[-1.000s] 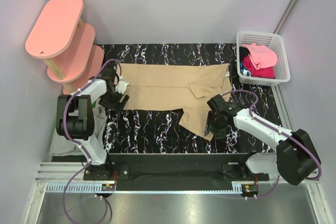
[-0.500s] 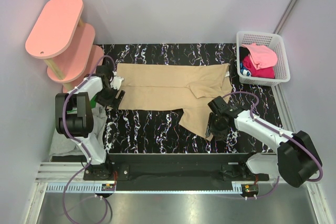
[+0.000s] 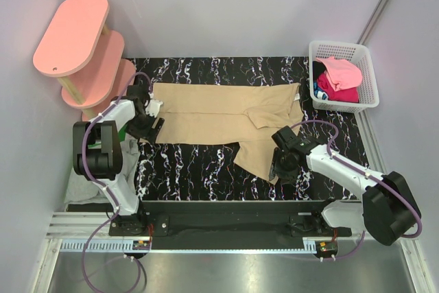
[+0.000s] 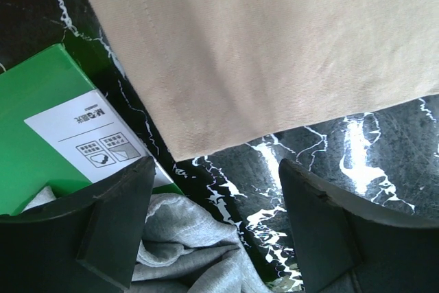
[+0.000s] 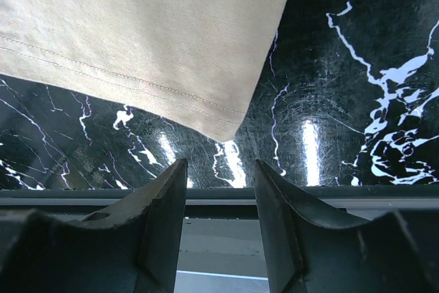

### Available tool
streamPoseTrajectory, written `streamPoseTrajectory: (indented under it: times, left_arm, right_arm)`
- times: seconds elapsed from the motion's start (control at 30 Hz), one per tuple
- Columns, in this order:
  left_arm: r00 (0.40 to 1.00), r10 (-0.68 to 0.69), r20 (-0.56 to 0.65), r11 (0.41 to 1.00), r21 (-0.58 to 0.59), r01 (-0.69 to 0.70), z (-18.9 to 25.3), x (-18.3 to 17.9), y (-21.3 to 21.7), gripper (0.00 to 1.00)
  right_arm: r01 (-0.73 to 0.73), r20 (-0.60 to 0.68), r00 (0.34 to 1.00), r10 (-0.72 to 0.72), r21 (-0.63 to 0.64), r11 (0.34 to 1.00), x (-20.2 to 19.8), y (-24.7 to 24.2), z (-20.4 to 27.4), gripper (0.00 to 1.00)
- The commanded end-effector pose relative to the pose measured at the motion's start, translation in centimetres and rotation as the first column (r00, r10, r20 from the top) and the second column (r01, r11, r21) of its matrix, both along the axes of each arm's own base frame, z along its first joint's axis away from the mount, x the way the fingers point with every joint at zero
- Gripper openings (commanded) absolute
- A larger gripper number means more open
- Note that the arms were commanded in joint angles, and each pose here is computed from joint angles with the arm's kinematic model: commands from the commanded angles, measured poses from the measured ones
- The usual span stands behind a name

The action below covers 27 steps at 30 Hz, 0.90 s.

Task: Fold and stack the t-shirts
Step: Fold the tshirt

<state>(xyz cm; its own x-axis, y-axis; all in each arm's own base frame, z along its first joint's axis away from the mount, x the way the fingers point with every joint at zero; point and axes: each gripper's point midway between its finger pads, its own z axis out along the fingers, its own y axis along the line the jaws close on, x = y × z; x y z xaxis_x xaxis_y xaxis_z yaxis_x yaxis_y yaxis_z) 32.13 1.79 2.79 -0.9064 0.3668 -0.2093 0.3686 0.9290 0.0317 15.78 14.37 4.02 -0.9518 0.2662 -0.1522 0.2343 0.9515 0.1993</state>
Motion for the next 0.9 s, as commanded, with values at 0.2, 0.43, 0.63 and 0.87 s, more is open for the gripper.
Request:
streamPoseTrajectory:
  times: [0.2, 0.43, 0.63, 0.87]
  left_arm:
    - [1.000, -0.014, 0.019, 0.999, -0.031, 0.015, 0.4, 0.2, -1.5, 0.78]
    - [1.000, -0.007, 0.019, 0.999, -0.033, 0.008, 0.2, -0.2, -1.3, 0.78]
    - [1.000, -0.010, -0.007, 0.999, -0.038, 0.009, -0.7, -0.9, -1.3, 0.77]
    - [1.000, -0.014, -0.023, 0.999, -0.052, 0.013, -1.1, -1.4, -1.6, 0.59]
  right_arm:
    - [-0.007, 0.023, 1.000, 0.006, 0.029, 1.000, 0.1, 0.5, 0.6, 0.50]
    - [-0.006, 0.013, 1.000, 0.006, 0.028, 1.000, -0.5, 0.3, 0.4, 0.50]
    - [-0.003, 0.008, 1.000, 0.003, 0.046, 0.999, -0.9, 0.4, 0.7, 0.49]
    - [-0.003, -0.021, 1.000, 0.004, 0.051, 0.999, -1.8, 0.2, 0.1, 0.49]
